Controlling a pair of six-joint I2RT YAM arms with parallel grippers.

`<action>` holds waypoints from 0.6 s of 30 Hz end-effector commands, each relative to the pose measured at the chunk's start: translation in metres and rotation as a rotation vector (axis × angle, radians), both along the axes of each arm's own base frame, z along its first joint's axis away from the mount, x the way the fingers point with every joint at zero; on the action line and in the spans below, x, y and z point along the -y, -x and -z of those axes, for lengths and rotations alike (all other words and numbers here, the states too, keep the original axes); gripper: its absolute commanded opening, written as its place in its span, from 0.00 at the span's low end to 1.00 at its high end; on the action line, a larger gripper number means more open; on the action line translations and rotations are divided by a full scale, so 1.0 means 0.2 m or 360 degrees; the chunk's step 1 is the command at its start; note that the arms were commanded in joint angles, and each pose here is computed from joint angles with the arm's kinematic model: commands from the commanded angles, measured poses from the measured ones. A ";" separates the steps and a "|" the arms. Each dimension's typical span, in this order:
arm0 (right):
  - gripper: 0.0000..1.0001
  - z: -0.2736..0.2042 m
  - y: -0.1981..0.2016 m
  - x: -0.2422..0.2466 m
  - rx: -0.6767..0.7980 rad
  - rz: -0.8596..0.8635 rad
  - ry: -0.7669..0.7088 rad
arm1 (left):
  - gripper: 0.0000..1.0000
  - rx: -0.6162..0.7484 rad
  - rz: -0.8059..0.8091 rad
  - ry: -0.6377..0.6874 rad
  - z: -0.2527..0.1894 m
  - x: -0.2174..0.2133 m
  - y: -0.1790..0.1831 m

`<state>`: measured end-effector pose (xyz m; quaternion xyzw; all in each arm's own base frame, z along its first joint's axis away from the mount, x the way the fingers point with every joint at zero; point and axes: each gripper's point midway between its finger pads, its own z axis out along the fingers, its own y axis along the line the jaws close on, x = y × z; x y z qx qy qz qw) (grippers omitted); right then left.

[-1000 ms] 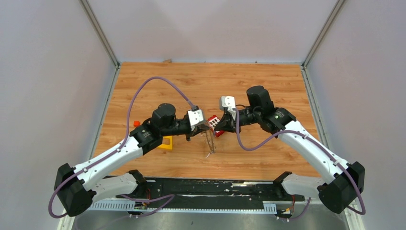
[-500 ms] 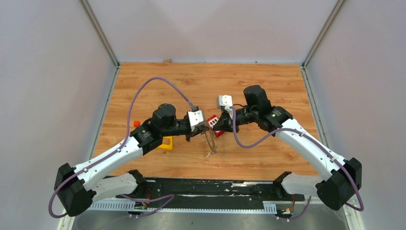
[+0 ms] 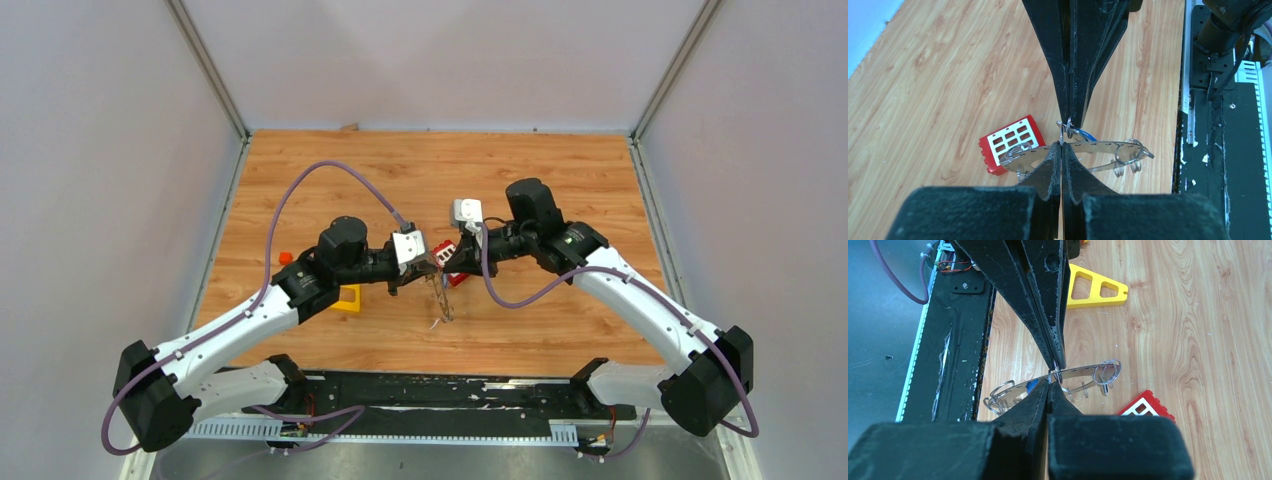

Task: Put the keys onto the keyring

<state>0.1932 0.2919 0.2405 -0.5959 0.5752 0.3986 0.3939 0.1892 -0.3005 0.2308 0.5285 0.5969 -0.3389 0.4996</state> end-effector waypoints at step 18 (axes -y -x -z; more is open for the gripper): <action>0.00 -0.13 0.00 -0.04 0.0088 -0.0034 -0.0089 | 0.00 0.0109 0.0066 0.0096 -0.10 0.02 0.03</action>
